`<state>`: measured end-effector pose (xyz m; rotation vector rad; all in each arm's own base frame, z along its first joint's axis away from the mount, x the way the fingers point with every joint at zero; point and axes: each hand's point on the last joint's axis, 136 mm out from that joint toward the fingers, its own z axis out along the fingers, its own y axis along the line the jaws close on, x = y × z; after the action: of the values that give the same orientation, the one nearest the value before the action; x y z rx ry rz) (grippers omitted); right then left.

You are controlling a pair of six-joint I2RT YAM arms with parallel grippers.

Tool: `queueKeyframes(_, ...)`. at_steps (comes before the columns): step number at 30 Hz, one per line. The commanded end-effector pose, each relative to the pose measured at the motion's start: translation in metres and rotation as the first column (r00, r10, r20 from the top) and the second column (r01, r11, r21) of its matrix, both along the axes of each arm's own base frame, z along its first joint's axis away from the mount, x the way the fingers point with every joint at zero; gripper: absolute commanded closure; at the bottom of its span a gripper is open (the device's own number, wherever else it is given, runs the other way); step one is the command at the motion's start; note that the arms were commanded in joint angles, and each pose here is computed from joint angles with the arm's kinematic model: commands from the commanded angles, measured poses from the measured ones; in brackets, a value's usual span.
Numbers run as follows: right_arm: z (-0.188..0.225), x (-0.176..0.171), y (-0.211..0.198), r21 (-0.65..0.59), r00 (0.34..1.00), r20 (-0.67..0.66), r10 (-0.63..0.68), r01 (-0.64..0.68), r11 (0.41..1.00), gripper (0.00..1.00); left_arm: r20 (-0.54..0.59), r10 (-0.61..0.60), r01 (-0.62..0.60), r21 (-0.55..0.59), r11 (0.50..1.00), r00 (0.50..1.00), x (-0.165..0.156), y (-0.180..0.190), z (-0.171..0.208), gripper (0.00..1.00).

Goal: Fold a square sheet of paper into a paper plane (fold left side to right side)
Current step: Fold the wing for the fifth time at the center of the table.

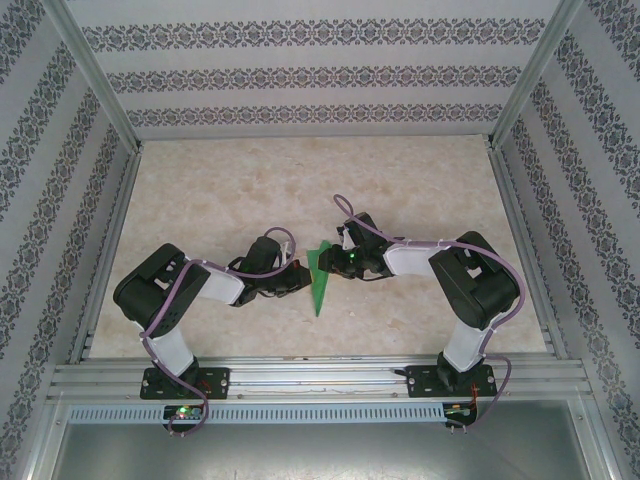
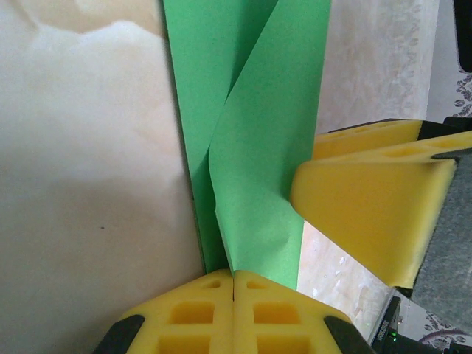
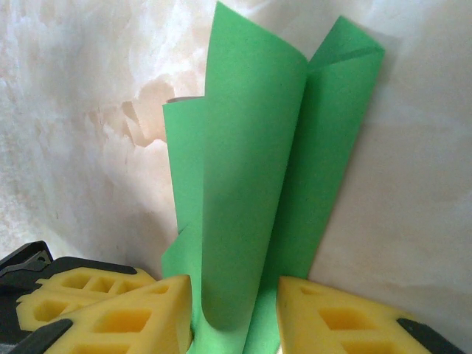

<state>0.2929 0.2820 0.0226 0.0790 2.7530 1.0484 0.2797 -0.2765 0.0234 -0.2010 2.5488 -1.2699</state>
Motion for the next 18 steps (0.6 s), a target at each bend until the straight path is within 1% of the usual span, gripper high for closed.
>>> queueKeyframes(1,-0.024,-0.009,-0.001,-0.07,0.999,-0.024,0.022,-0.024,0.997,0.62,0.017,-0.033,0.033,0.017,0.999,0.999,0.001,-0.005,-0.002,0.95)
queueKeyframes(7,-0.025,-0.011,-0.002,-0.076,0.999,-0.027,0.022,-0.024,0.997,0.62,0.027,-0.036,0.035,0.029,0.999,0.999,0.0,-0.006,0.001,0.95)
queueKeyframes(18,-0.015,-0.008,0.0,-0.058,1.0,-0.007,0.016,-0.016,0.998,0.62,-0.008,-0.03,0.03,0.048,0.998,1.0,-0.004,-0.005,-0.008,0.96)
